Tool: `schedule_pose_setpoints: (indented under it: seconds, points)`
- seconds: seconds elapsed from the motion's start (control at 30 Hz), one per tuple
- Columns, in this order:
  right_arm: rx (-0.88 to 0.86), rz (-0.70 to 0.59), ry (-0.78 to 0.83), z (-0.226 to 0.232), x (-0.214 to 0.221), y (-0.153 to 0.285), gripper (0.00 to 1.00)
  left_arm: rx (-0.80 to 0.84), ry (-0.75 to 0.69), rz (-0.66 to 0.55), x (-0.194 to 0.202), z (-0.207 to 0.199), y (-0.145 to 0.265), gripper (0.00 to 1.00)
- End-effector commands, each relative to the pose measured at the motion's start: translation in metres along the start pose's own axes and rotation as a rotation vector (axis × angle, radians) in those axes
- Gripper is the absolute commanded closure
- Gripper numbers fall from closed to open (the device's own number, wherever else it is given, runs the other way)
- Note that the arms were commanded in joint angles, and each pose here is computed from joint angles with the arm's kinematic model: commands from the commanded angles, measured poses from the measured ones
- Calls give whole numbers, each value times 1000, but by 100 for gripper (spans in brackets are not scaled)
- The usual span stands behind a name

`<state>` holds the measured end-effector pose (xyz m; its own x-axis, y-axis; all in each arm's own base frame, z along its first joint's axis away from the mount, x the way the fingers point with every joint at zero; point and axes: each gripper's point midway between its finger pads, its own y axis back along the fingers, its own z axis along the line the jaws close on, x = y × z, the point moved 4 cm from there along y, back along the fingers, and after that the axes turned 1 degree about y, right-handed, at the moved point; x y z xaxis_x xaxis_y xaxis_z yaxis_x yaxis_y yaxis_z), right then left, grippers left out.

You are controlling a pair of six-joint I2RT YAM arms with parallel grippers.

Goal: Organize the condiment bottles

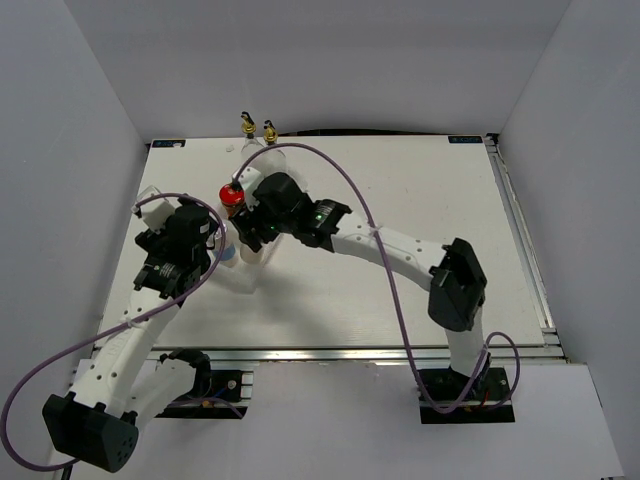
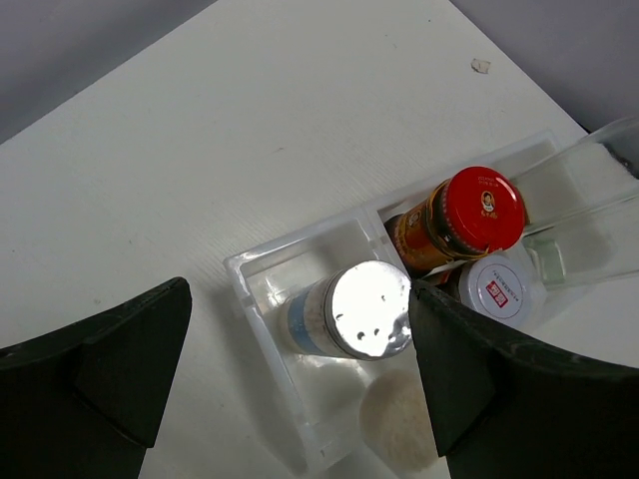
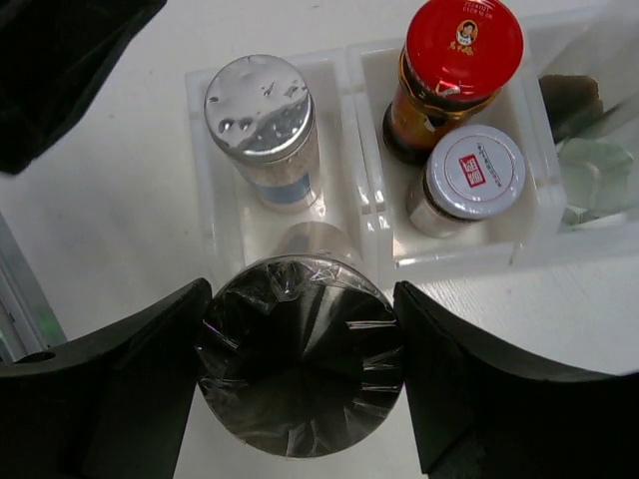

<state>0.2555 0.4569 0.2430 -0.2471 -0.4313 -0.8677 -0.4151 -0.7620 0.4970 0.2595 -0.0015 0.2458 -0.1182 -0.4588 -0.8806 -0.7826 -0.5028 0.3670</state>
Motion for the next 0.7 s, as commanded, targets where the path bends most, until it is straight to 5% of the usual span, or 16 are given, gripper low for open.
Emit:
schedule_pose_setpoints:
  seconds: [0.0, 0.27, 0.43, 0.5, 0.67]
  points:
    - [-16, -237, 21, 2, -68, -4, 96, -13, 21, -15, -3, 6, 2, 2]
    - [0, -188, 53, -1, -48, -63, 93, -16, 32, -32, -8, 10, 7, 2]
    - [-18, -118, 61, 1, -22, -77, 46, -23, 31, -38, -10, 10, 6, 2]
    - [-19, -95, 59, 1, -17, -77, 11, -27, 25, -36, -9, 8, 4, 2]
    - [-40, -133, 55, 4, -37, -54, 11, -51, 0, -47, -14, 6, 2, 2]
